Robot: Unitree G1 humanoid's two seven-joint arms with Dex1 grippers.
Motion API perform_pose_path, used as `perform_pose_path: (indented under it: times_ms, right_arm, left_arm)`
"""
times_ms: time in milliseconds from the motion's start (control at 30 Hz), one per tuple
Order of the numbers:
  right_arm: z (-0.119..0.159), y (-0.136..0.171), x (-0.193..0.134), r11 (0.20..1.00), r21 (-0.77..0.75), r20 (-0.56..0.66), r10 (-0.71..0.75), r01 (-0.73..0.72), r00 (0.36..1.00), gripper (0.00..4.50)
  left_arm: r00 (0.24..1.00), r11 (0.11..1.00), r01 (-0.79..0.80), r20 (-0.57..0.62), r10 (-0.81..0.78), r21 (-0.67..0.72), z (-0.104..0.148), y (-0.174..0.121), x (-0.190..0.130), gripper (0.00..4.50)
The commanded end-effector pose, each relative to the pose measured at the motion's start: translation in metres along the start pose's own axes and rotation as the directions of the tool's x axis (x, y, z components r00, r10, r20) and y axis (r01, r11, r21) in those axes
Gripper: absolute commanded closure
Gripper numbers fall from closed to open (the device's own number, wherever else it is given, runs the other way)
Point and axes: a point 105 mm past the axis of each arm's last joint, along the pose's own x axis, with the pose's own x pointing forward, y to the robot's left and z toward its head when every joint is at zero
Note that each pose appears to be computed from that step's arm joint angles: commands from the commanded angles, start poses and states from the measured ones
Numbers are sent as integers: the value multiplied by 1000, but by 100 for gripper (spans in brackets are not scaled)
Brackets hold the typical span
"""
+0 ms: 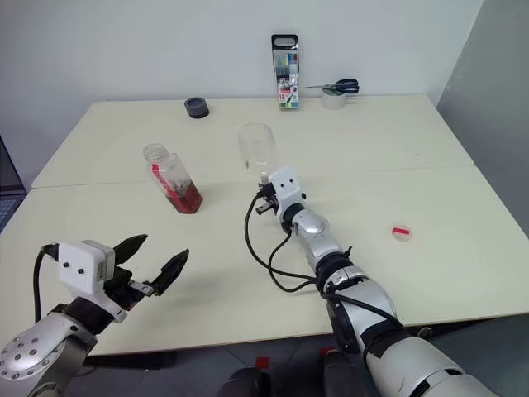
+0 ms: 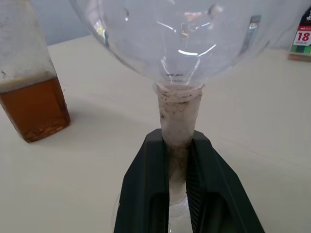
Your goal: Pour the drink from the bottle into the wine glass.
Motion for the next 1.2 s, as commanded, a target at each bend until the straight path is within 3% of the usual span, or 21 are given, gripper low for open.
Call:
perform_pose_path:
  times_ms: [33,533,733,800,833,933,1200]
  right_arm:
    - [3,2,2,1000,7,13,-3,3,1000,431]
    - [-11,5,-4,1000,-6,-6,-27,27,1000,431]
    - [-16,0,-7,999,-9,-18,-42,42,999,230]
    - [-16,-2,-8,999,-17,-19,-46,46,999,197]
    - [-16,-2,-9,999,-28,-20,-42,42,999,153]
    - [-18,-3,-10,999,-34,-23,-37,36,999,78]
    - [-24,-32,-41,997,-73,31,-23,25,999,78]
  left_arm:
    - [999,999,44,32,-44,16,8,-5,4,0]
    - [995,995,97,21,-97,19,7,-6,13,0]
    - [993,994,111,23,-112,21,8,-5,17,0]
    - [993,993,116,26,-117,23,8,-4,19,0]
    - [992,993,119,27,-119,24,8,-4,21,0]
    - [992,992,122,30,-123,25,8,-3,24,0]
    - [997,998,66,44,-67,22,6,8,28,0]
